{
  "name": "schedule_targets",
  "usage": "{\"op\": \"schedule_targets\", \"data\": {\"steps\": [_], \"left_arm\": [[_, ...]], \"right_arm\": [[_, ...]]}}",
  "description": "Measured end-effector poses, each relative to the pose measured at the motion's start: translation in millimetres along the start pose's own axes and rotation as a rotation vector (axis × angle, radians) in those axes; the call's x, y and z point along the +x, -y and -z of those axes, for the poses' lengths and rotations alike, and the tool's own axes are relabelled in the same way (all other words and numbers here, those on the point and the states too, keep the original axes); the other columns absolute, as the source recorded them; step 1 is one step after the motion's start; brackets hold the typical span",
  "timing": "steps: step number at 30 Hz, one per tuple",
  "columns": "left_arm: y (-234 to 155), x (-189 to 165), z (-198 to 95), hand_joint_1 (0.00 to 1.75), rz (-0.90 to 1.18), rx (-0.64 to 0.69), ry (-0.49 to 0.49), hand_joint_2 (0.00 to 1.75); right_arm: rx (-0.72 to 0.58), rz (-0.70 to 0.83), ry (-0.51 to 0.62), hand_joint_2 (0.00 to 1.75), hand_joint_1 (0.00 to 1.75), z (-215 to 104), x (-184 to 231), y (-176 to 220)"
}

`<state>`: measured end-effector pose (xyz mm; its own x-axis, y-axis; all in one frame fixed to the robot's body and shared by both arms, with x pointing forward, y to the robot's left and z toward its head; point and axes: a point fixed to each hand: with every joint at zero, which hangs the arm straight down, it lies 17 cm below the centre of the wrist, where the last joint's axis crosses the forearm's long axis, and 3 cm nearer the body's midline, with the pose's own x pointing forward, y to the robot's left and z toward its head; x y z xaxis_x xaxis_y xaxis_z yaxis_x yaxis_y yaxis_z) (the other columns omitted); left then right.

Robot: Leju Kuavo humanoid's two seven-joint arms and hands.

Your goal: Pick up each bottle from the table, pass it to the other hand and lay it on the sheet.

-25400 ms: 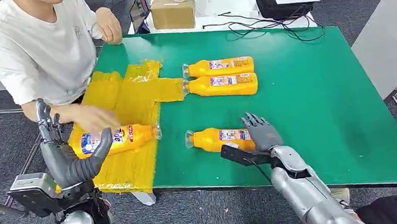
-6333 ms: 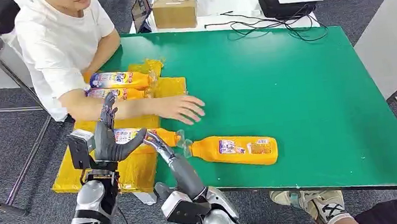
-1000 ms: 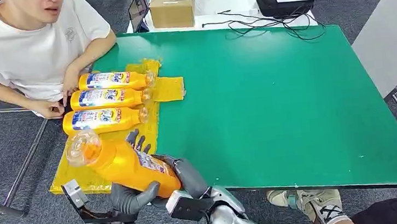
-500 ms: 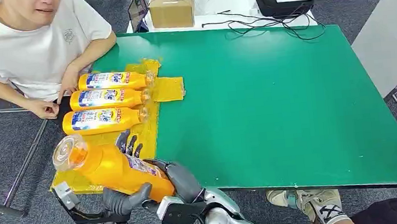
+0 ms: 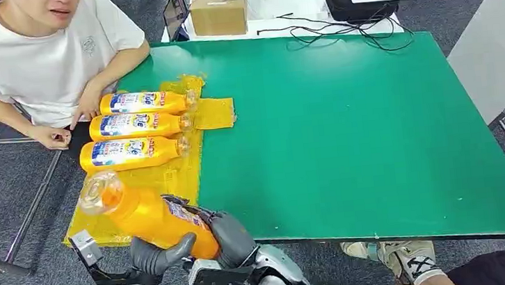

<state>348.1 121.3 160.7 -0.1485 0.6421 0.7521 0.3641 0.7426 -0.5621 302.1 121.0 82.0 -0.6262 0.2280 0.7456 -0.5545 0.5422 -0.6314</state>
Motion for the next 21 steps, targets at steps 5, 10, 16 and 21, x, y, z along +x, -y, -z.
{"op": "schedule_targets", "data": {"steps": [5, 10, 16, 21], "left_arm": [[-1.2, 0.5, 9.2, 1.75, 0.134, 0.023, -0.011, 1.75], [-22.2, 9.9, 25.0, 1.75, 0.347, 0.079, 0.006, 1.75], [-81.4, 29.5, 30.1, 1.75, 1.059, 0.138, 0.006, 1.75], [-114.3, 46.6, 29.5, 1.75, 1.295, 0.148, 0.005, 1.75]], "right_arm": [[-0.085, -0.054, -0.029, 0.0, 0.0, -2.4, -3.6, 7.5], [-0.156, -0.064, -0.026, 0.0, 0.0, -9.2, -5.9, 16.8], [-0.176, -0.054, -0.025, 0.0, 0.0, -14.5, -6.4, 20.4], [-0.182, -0.045, -0.025, 0.0, 0.0, -16.7, -6.2, 23.2]]}}
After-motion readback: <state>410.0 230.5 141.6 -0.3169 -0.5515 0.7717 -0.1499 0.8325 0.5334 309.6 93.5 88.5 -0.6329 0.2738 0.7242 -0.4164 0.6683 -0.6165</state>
